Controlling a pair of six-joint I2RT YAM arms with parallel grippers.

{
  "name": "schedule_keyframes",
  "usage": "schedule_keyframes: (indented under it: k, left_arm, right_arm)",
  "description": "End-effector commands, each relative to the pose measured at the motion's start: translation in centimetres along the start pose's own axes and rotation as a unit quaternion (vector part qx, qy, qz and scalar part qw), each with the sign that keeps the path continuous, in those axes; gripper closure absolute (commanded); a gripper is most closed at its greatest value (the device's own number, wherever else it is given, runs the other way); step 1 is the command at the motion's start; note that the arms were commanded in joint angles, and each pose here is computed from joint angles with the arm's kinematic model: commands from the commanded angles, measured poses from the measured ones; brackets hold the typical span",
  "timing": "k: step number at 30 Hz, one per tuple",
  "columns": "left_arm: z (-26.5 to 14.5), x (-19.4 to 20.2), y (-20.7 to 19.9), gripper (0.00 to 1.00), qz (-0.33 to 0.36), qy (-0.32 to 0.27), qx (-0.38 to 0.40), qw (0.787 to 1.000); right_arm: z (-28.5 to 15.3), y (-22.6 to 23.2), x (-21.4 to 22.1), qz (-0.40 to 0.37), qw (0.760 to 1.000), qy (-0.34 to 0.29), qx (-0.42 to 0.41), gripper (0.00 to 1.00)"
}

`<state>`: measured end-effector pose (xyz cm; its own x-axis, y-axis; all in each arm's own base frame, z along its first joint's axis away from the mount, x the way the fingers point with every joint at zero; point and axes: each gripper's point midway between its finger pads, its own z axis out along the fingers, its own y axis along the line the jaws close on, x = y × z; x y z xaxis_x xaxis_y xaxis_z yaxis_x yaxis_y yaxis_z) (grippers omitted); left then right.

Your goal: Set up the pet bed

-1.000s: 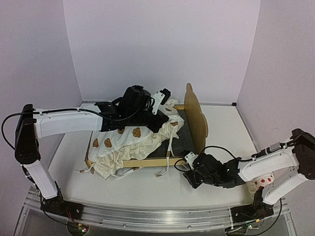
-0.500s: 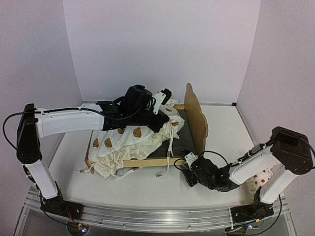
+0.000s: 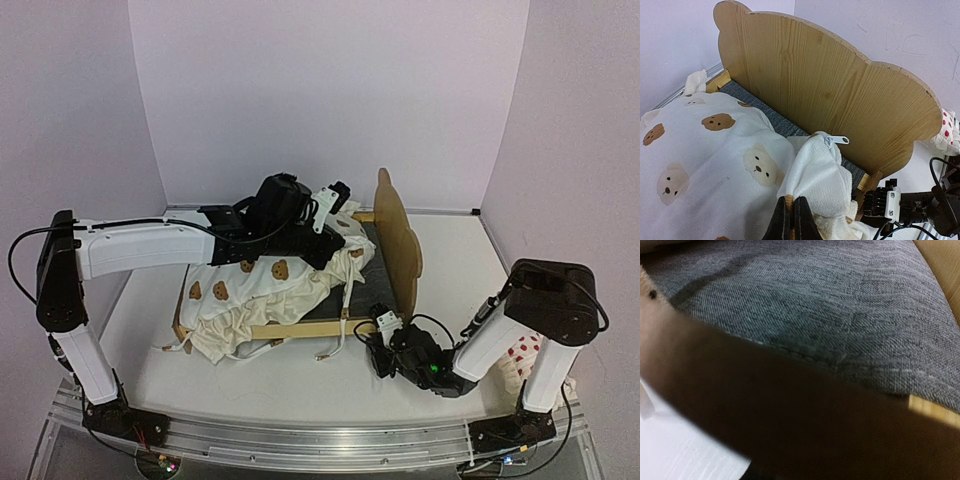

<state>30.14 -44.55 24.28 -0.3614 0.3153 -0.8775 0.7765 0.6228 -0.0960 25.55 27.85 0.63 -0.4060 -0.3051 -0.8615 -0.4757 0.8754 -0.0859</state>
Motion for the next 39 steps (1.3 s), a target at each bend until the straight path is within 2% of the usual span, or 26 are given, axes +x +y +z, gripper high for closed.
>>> schedule_keyframes:
  k: [1,8,18,28,32,35,39]
  left_arm:
    - [-0.4,-2.8,-0.1,1.0,0.002,-0.032,-0.002,0.999]
    - [-0.3,-2.7,-0.1,1.0,0.003,-0.031,-0.002,1.0]
    - [0.3,-2.4,-0.4,1.0,-0.006,-0.027,0.007,1.0]
    - [2.9,-0.6,-2.8,1.0,-0.011,0.0,0.044,0.999]
    - [3.4,0.5,-4.4,0.89,-0.007,0.021,0.054,0.998]
    - [3.2,1.0,-6.2,0.72,0.002,0.039,0.061,0.997]
    - [2.7,1.9,-7.7,0.53,0.024,0.069,0.026,0.997]
  right_arm:
    - [0.4,0.0,-0.2,0.001,1.0,-0.016,-0.005,0.81]
    - [0.4,-0.4,0.1,-0.014,1.0,-0.015,0.002,0.99]
    - [-2.9,0.9,0.9,0.027,0.996,0.002,-0.09,1.0]
    - [-6.3,2.8,1.5,0.102,0.977,0.063,-0.174,1.0]
    - [-7.6,2.9,2.5,0.117,0.97,0.1,-0.187,1.0]
    - [-8.5,2.5,3.0,0.131,0.967,0.119,-0.184,1.0]
    - [-9.5,0.6,4.1,0.159,0.967,0.141,-0.142,1.0]
